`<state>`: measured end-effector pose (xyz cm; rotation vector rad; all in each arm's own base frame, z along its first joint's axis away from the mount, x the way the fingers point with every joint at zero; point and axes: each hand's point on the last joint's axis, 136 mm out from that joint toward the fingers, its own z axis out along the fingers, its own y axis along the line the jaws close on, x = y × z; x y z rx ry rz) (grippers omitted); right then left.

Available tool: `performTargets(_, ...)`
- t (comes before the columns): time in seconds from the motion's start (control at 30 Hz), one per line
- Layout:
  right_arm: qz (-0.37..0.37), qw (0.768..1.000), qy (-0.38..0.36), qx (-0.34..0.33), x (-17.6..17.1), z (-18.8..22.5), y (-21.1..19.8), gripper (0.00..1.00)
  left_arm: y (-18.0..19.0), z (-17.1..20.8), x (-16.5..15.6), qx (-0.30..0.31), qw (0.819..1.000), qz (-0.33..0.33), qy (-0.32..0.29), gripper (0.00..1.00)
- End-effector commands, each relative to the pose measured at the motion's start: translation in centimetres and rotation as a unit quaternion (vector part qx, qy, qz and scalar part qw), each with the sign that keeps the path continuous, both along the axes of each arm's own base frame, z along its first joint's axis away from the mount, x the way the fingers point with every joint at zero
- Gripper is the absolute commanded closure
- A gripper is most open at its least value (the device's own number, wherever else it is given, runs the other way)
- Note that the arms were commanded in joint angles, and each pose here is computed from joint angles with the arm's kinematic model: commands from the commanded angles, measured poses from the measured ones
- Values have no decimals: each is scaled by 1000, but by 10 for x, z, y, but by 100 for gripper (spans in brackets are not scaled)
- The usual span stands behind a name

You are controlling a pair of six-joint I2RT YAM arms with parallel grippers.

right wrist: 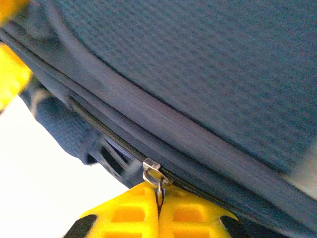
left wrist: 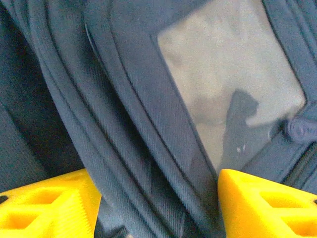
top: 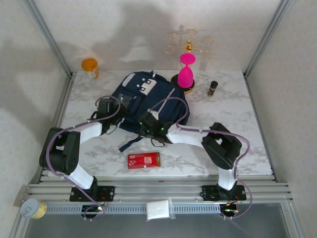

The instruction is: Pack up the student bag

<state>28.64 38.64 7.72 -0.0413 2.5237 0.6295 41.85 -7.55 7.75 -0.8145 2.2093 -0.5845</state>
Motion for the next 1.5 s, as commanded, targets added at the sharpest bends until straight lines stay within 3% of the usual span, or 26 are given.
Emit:
performTargets(0.0,-26,998,29,-44,-19,-8,-41,100,14,0,4,41,999,-2,17,37)
performTargets(0.07,-18,999,24,-38,-21,-3,-41,100,12,9,-3,31,999,-2,18,37)
performTargets(0.2,27,999,3,-16,-25,10,-18,100,-23,56,-38,-30,998,-9,-63,38)
performTargets(0.4,43,999,-3,-11,-24,13,-10,100,-69,56,-85,-173,983,3,-56,46)
performTargets(0.7,44,999,-18,-5,-25,16,-14,100,-114,41,-83,-264,963,5,-46,54)
performTargets(0.8,51,998,-21,-10,-26,14,-14,100,-130,35,-74,-255,966,0,-38,56)
performTargets(0.97,60,998,-26,-21,-26,12,-15,100,-142,19,-64,-241,970,16,-35,68)
performTargets(1.07,52,997,-31,-43,-25,14,-24,100,-122,5,-61,-200,977,62,-27,90)
performTargets(1.13,45,997,-34,-61,-25,15,-34,100,-112,6,-56,-186,980,63,-34,99)
performTargets(1.3,30,992,-39,-112,-31,18,-70,100,-65,8,-55,-142,985,96,-36,100)
performTargets(1.47,12,993,-32,-109,-33,29,-102,100,-9,19,-49,-76,992,102,-22,100)
